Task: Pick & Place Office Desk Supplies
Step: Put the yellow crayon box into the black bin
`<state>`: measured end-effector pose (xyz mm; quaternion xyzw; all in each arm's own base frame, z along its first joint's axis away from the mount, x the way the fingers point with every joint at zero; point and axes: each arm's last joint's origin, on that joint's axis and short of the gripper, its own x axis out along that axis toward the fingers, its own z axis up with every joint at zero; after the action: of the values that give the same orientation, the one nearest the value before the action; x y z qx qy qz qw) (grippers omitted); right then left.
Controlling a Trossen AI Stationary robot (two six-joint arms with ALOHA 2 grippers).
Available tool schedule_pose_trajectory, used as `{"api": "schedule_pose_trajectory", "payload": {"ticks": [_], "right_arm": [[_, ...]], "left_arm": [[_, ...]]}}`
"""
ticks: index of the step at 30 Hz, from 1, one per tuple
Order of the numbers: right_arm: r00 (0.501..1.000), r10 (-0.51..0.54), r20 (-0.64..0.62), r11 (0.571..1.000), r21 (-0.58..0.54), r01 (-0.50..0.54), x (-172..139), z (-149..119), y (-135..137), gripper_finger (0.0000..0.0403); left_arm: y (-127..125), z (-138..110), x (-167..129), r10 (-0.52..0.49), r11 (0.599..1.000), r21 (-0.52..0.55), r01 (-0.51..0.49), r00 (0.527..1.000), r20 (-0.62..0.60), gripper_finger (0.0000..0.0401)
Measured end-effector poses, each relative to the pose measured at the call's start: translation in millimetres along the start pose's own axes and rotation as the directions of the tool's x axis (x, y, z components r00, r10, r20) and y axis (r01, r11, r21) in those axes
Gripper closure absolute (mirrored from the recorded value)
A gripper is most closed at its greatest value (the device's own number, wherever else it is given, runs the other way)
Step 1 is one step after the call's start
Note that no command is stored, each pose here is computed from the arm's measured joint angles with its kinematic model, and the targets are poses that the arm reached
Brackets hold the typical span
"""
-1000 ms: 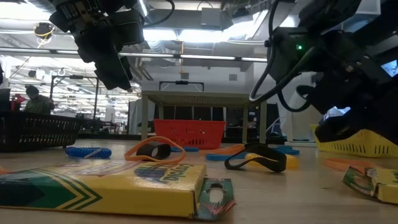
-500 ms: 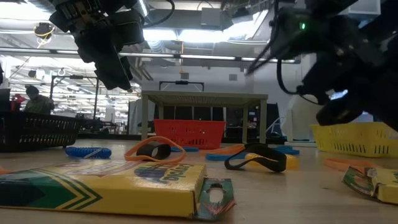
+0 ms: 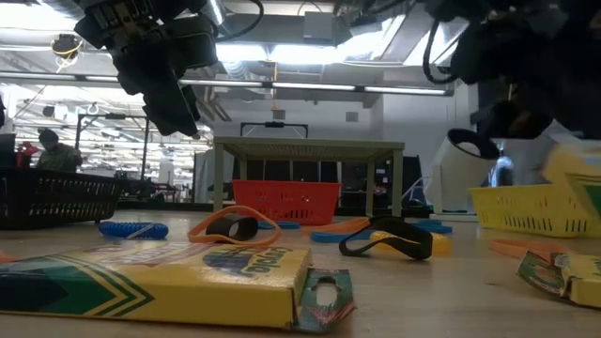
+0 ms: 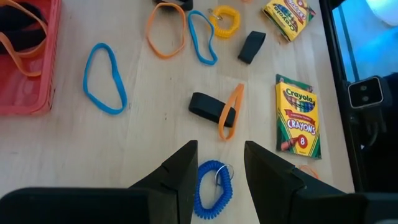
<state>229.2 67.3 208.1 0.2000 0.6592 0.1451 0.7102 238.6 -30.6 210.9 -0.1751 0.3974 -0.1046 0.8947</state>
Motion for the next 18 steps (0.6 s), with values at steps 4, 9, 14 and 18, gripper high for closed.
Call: {"api": "schedule_pose_trajectory", "payload": {"ticks": [4,9,14,18], "right_arm": [[0.998,-0.01,0.066,1.0,0.026,0.008,-13,-2,5,0.0403],[0.983,-0.04,0.177,0.999,0.015,0.038,-35,6,17,0.0403],[0.965,-0.052,0.257,0.998,-0.005,0.055,-54,14,28,0.0403],[0.939,-0.076,0.335,0.997,0.0,0.081,-72,21,37,0.0403]], "left_arm": [[-1,2,0,-0.006,0.999,-0.033,0.007,1.0,0.021,0.0276],[-3,10,-1,-0.013,0.998,-0.061,0.02,0.994,0.111,0.0276],[-4,20,-2,0.017,0.998,-0.059,-0.004,0.975,0.223,0.0276],[-4,28,-5,0.024,1.0,-0.012,-0.021,0.953,0.303,0.0271]]}}
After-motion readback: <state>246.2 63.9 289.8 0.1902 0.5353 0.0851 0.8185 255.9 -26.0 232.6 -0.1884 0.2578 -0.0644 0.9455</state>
